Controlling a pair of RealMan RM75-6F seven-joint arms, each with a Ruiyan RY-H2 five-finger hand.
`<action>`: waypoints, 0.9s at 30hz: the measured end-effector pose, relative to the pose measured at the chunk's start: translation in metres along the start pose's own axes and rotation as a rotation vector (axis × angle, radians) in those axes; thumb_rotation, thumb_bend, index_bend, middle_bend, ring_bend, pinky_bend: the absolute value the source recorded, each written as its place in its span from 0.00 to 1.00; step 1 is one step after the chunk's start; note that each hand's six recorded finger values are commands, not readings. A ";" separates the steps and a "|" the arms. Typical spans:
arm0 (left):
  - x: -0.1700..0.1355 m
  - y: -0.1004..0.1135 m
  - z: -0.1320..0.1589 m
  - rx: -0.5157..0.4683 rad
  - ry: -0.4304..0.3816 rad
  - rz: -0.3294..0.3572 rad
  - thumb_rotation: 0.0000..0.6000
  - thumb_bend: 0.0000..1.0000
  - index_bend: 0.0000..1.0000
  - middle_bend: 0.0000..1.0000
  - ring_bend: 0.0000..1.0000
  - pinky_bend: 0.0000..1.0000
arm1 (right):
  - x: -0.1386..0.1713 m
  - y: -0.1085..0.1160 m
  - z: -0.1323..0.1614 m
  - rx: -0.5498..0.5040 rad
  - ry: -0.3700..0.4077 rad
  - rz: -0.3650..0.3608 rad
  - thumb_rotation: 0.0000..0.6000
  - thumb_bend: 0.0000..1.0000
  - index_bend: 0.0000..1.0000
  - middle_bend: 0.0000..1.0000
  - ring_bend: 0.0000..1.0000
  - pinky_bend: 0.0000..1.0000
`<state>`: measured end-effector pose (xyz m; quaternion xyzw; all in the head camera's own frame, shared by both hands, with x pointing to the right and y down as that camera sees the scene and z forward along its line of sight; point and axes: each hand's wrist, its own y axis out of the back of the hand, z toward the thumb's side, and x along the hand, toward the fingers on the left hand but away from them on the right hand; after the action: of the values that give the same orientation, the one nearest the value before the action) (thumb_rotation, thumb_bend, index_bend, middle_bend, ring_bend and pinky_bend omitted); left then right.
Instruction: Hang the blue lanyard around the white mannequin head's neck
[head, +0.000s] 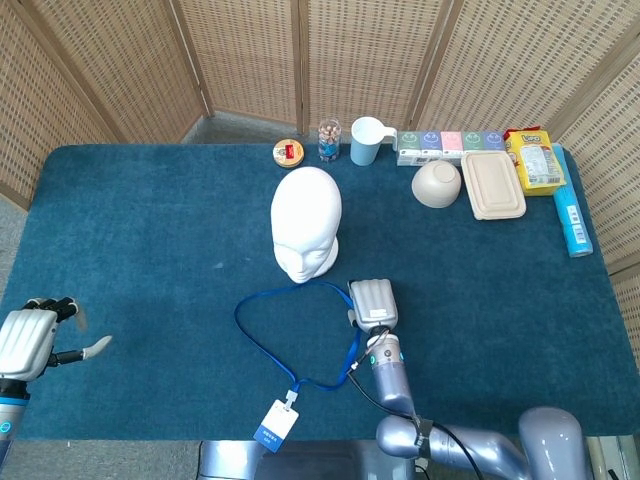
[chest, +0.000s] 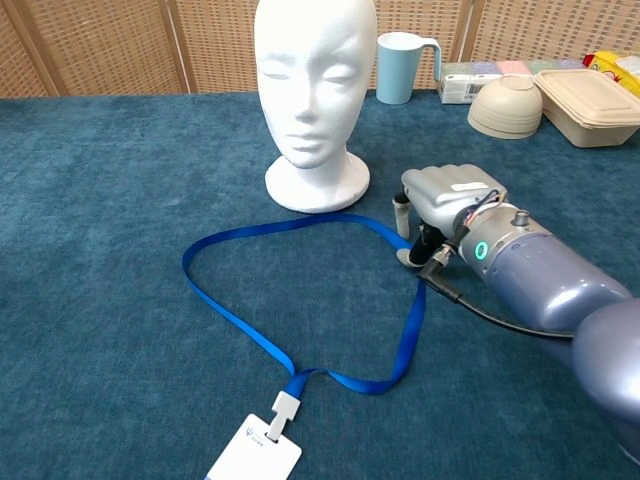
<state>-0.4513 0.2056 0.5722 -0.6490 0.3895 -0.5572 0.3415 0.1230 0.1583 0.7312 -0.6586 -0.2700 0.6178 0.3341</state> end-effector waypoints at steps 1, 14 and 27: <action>0.000 0.000 0.000 0.000 0.000 -0.001 0.28 0.14 0.61 0.51 0.48 0.36 | 0.000 0.000 0.000 -0.002 -0.001 0.001 0.90 0.41 0.50 1.00 1.00 1.00; 0.000 -0.001 -0.001 -0.003 0.000 0.000 0.28 0.14 0.61 0.51 0.47 0.36 | -0.001 -0.001 0.000 0.004 -0.006 0.009 0.90 0.46 0.51 1.00 1.00 1.00; -0.001 -0.002 -0.003 -0.007 0.004 -0.004 0.28 0.14 0.61 0.51 0.46 0.36 | -0.003 -0.005 0.001 0.023 -0.011 0.025 0.89 0.48 0.52 1.00 1.00 1.00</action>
<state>-0.4544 0.2073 0.5739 -0.6497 0.3910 -0.5579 0.3372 0.1222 0.1592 0.7376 -0.6545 -0.2564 0.6288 0.3324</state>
